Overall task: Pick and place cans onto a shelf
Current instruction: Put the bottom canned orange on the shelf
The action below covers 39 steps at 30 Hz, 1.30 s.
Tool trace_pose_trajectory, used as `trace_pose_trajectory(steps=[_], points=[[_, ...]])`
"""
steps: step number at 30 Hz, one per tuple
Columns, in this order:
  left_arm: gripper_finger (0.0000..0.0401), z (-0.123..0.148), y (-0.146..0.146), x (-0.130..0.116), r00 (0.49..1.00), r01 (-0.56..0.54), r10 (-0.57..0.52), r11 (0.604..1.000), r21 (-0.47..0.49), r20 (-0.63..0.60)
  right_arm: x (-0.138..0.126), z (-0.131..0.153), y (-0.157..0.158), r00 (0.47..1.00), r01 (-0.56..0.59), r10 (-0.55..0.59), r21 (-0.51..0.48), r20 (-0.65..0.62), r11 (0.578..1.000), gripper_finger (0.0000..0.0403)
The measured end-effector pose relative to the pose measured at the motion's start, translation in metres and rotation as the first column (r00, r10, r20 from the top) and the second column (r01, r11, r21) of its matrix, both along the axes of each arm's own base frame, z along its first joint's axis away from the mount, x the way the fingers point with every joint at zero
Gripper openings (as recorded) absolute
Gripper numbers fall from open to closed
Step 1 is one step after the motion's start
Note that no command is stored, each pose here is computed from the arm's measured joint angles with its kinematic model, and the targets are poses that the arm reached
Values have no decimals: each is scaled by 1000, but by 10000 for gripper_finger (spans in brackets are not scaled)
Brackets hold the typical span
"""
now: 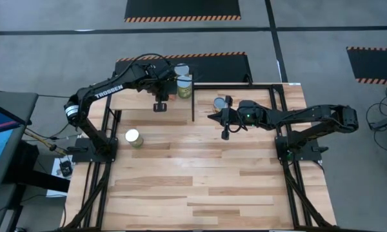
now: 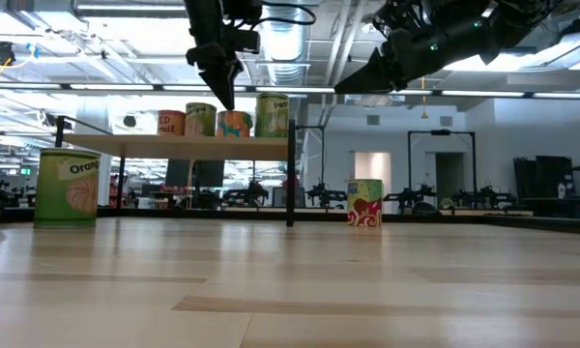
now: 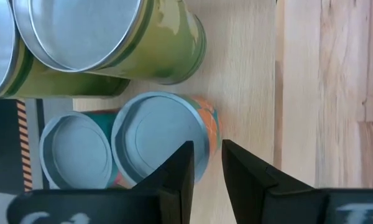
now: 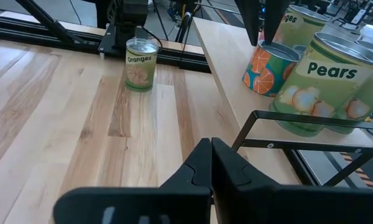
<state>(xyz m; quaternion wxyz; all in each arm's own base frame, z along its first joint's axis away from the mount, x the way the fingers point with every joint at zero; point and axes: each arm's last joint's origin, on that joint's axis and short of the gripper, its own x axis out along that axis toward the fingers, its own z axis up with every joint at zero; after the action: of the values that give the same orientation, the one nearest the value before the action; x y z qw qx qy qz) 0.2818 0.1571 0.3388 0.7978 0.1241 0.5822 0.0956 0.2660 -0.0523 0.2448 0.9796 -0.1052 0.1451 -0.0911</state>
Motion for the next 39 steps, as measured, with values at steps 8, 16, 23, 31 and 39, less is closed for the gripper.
trace_pose_trajectory(steps=[8,16,23,31,39], points=[[73,-14,1,0,999,3,-3,1000,10,-34,0,0,0,1000,0,0,0,0,1000,17],[70,-20,2,1,999,18,-16,999,50,-37,0,0,0,1000,0,0,0,0,1000,15],[20,-20,2,1,999,20,-18,999,50,-40,0,0,0,1000,0,0,0,0,1000,15],[10,-20,2,1,999,13,-11,999,43,-39,0,0,0,1000,0,0,0,0,1000,17],[8,-19,1,-1,999,3,-1,999,37,-40,0,0,0,1000,-1,1,0,0,1000,14]])
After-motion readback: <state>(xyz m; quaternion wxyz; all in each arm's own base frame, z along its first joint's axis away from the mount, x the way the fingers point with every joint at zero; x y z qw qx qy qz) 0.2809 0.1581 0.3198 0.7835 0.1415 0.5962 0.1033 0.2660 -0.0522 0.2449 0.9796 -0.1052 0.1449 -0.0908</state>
